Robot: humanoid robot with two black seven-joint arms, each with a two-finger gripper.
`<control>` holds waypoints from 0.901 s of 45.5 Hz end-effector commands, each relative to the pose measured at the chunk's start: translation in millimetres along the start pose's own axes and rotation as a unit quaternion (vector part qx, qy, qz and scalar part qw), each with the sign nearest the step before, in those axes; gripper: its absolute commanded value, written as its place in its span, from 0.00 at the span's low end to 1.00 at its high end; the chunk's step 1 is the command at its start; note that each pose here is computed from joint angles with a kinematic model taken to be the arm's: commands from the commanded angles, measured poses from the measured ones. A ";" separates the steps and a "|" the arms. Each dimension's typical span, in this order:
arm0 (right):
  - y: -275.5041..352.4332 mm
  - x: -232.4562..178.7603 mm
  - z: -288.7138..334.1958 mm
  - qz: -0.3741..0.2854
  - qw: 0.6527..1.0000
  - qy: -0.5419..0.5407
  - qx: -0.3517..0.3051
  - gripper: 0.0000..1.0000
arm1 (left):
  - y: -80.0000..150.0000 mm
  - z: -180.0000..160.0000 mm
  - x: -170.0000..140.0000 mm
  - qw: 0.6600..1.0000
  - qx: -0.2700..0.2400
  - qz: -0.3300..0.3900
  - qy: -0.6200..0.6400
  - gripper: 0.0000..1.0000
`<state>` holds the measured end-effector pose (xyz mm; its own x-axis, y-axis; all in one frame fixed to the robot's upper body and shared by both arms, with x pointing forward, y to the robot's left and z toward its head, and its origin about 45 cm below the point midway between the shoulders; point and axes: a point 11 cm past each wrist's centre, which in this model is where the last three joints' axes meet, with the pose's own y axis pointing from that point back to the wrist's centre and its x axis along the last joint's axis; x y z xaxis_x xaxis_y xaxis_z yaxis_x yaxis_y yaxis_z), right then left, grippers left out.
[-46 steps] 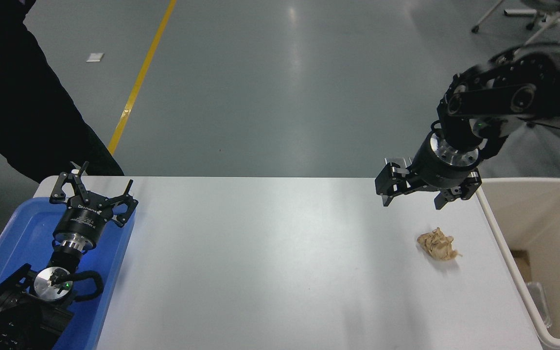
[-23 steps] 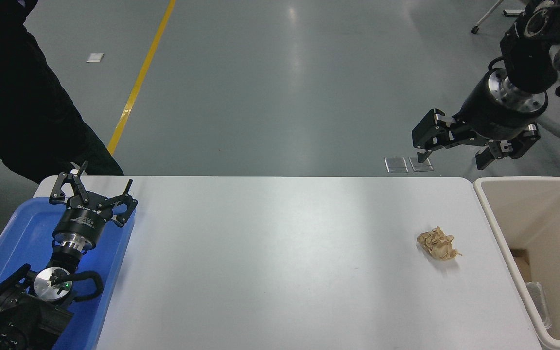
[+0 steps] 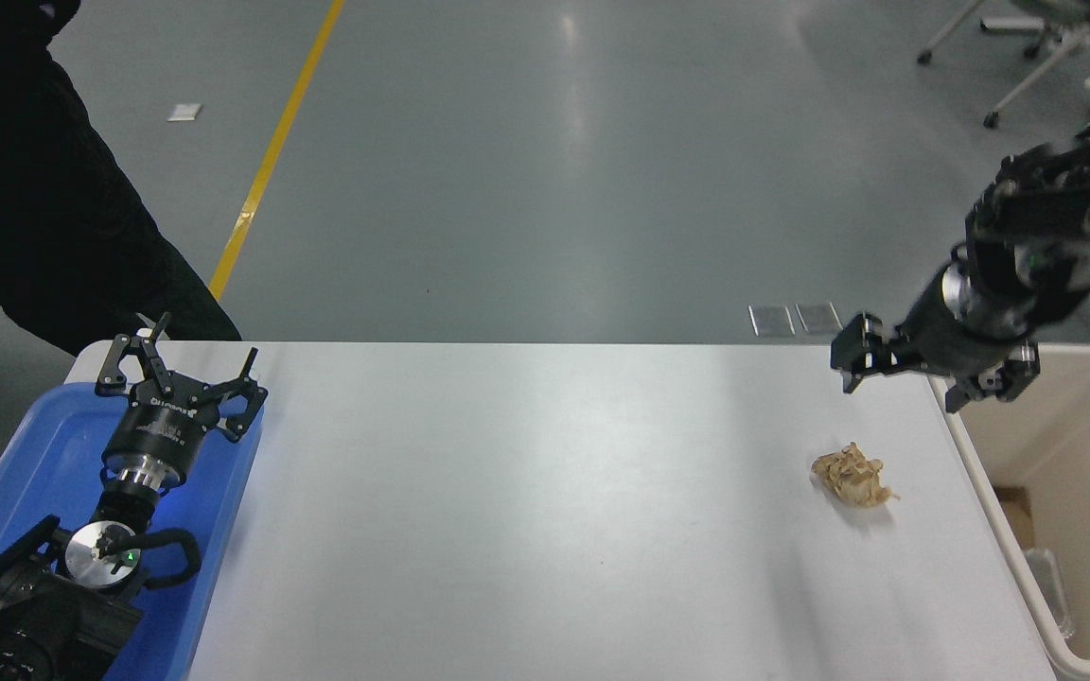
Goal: Pick up paper ball place in dustbin
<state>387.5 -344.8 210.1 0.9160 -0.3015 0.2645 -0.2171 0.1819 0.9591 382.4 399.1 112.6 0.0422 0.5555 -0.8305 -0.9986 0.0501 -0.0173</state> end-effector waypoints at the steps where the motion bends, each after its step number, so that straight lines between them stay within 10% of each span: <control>1: -64.8 -21.7 18.3 0.068 0.997 -0.030 -0.027 1.00 | 0.0 0.0 0.0 1.000 0.000 0.000 0.000 0.99; 41: -140.5 -44.5 -17.5 0.122 0.990 -0.064 0.001 1.00 | -0.6 0.2 -0.5 1.000 0.000 -0.001 0.000 0.99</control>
<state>386.4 -346.5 74.5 0.7896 -0.3651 0.4932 -0.4205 0.2635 0.8682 382.9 399.1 113.2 0.0434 0.5550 -0.8307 -0.9986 0.0495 -0.0191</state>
